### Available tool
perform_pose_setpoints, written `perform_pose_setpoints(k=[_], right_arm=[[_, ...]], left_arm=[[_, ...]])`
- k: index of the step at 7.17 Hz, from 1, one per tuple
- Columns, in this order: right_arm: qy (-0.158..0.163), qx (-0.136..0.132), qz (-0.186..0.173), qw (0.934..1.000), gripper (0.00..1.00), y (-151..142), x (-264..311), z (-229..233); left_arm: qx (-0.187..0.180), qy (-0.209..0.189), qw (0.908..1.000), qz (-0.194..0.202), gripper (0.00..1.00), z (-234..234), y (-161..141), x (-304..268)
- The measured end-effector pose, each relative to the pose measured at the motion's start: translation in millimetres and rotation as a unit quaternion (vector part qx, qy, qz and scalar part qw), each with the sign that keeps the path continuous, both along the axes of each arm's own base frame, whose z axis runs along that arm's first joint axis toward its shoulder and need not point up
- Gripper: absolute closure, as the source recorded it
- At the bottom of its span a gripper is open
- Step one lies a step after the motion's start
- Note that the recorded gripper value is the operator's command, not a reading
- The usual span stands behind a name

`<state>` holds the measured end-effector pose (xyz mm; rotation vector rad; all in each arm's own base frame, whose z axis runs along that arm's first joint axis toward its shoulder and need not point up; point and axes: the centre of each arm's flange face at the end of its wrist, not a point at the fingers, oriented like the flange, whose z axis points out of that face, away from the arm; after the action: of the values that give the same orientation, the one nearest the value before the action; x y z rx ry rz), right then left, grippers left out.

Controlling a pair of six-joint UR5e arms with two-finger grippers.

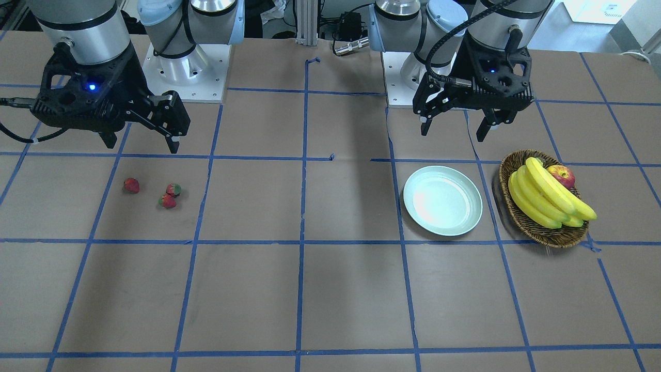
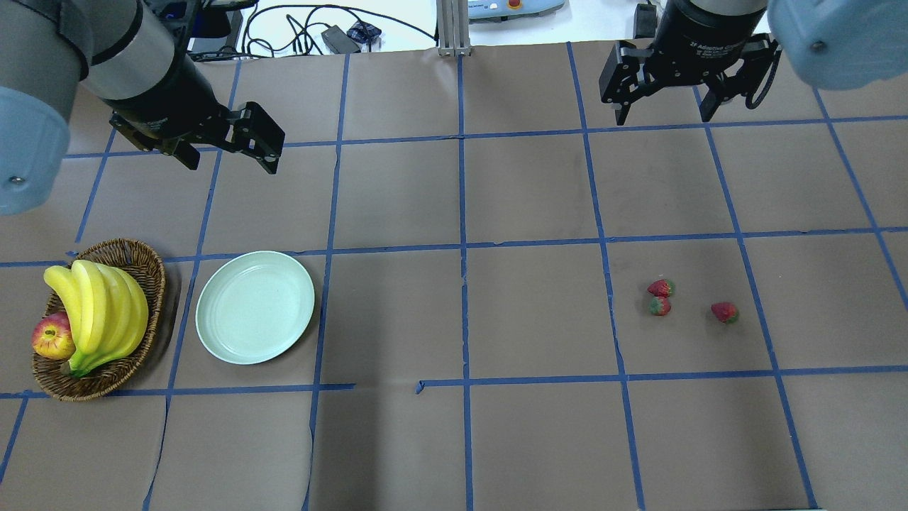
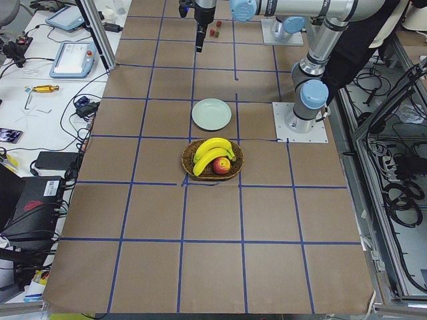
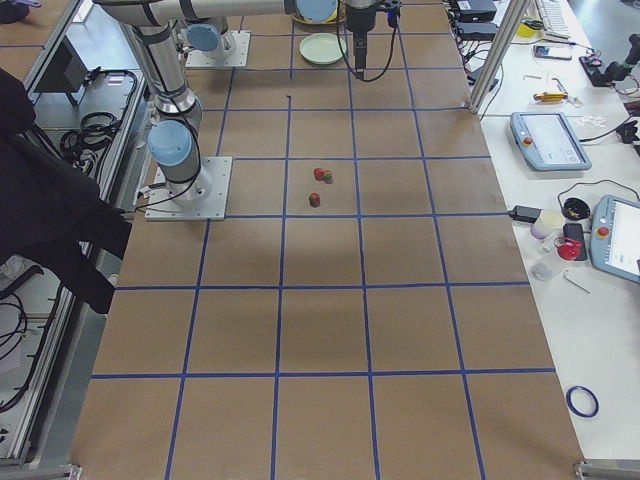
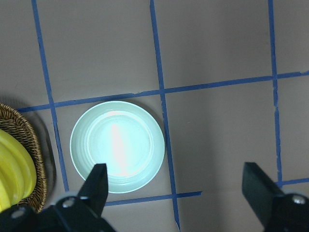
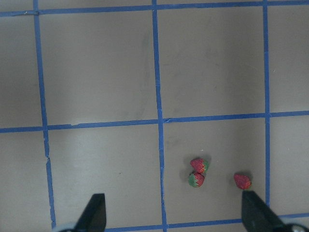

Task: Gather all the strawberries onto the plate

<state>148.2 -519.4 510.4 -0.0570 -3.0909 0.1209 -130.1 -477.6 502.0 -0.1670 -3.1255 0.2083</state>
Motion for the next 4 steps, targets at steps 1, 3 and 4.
perform_pose_setpoints(k=[1,3,4], right_arm=[[0.001,0.004,0.003,1.0000,0.00,2.2,0.5,-1.9],[0.002,0.022,0.007,0.9997,0.00,8.8,1.9,-9.7],[0.003,0.032,0.009,0.9994,0.00,11.3,2.3,-11.8]], left_arm=[[0.000,0.000,1.0000,0.000,0.00,-0.1,0.1,0.0],[0.001,-0.001,1.0000,0.000,0.00,-0.2,0.1,0.1],[0.001,-0.001,1.0000,0.000,0.00,-0.2,0.1,0.1]])
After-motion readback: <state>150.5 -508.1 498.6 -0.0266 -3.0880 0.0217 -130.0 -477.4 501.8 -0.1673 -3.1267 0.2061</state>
